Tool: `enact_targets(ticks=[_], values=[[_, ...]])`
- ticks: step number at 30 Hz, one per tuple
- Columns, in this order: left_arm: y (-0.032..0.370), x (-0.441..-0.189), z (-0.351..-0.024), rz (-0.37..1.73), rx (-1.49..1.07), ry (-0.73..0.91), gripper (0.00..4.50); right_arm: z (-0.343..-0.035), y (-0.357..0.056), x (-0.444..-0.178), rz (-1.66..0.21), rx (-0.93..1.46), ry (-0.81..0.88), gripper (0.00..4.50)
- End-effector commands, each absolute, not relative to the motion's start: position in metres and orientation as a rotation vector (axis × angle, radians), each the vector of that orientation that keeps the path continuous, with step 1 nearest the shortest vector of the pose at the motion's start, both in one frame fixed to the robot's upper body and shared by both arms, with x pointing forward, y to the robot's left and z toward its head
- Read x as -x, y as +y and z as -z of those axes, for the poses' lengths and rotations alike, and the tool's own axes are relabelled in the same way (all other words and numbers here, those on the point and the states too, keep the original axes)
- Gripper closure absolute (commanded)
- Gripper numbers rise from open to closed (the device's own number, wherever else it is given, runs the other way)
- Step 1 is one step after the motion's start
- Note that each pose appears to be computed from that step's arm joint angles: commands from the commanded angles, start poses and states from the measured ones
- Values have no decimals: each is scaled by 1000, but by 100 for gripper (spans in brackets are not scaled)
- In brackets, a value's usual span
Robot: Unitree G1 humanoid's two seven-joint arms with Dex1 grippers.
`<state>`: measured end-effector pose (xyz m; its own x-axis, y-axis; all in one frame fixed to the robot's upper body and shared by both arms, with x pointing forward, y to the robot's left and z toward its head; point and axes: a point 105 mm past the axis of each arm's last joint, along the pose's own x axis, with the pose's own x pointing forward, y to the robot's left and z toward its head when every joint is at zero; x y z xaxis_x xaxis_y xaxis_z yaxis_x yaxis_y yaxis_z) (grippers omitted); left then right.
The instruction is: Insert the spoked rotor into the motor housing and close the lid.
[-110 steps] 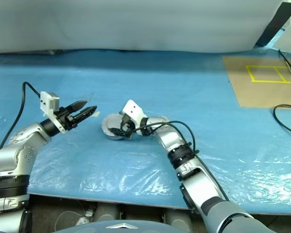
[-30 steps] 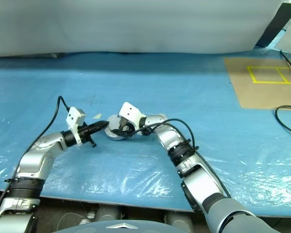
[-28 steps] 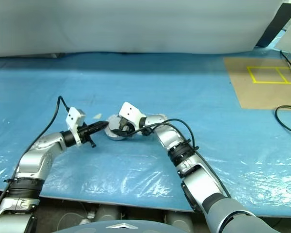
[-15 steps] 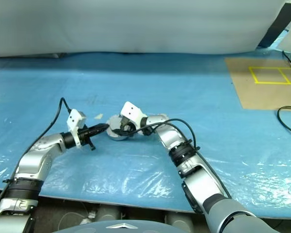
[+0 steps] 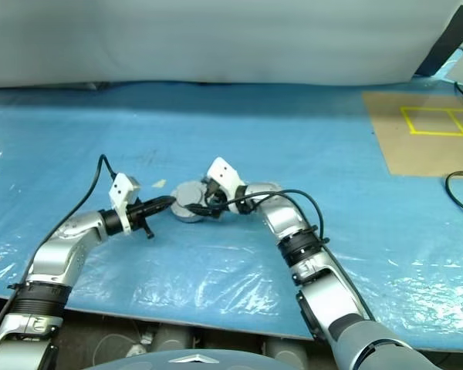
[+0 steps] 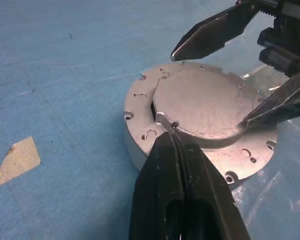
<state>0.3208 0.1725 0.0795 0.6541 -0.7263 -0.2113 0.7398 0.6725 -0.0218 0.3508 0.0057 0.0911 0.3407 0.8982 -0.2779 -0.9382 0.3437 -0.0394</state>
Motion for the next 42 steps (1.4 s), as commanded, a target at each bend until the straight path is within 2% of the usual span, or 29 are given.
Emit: enact_targets(ticks=[1, 6, 12, 15, 19, 27, 30, 33, 40, 42], values=[[172, -319, -67, 837, -77, 265, 450, -122, 2, -355, -1205, 54, 154, 2], [170, -317, -65, 844, -73, 265, 450, -113, -12, -353, -1196, -144, 311, 2], [171, -316, -64, 842, -80, 268, 450, -84, -26, -343, -1152, -495, 632, 2], [172, -317, -64, 840, -84, 269, 450, -76, -27, -340, -1122, -613, 735, 2], [172, -318, -65, 839, -88, 268, 450, -83, -18, -330, -1185, -691, 754, 2], [173, -317, -63, 840, -94, 274, 450, -74, -8, -330, -1146, -732, 793, 2], [173, -318, -63, 840, -93, 274, 450, -75, -11, -339, -1098, -738, 758, 2], [172, -318, -63, 841, -94, 275, 450, -77, -15, -343, -1081, -739, 732, 60], [172, -318, -62, 845, -94, 277, 450, -81, -12, -340, -1120, -722, 708, 293], [172, -318, -62, 845, -95, 277, 450, -80, -11, -339, -1119, -714, 713, 324]])
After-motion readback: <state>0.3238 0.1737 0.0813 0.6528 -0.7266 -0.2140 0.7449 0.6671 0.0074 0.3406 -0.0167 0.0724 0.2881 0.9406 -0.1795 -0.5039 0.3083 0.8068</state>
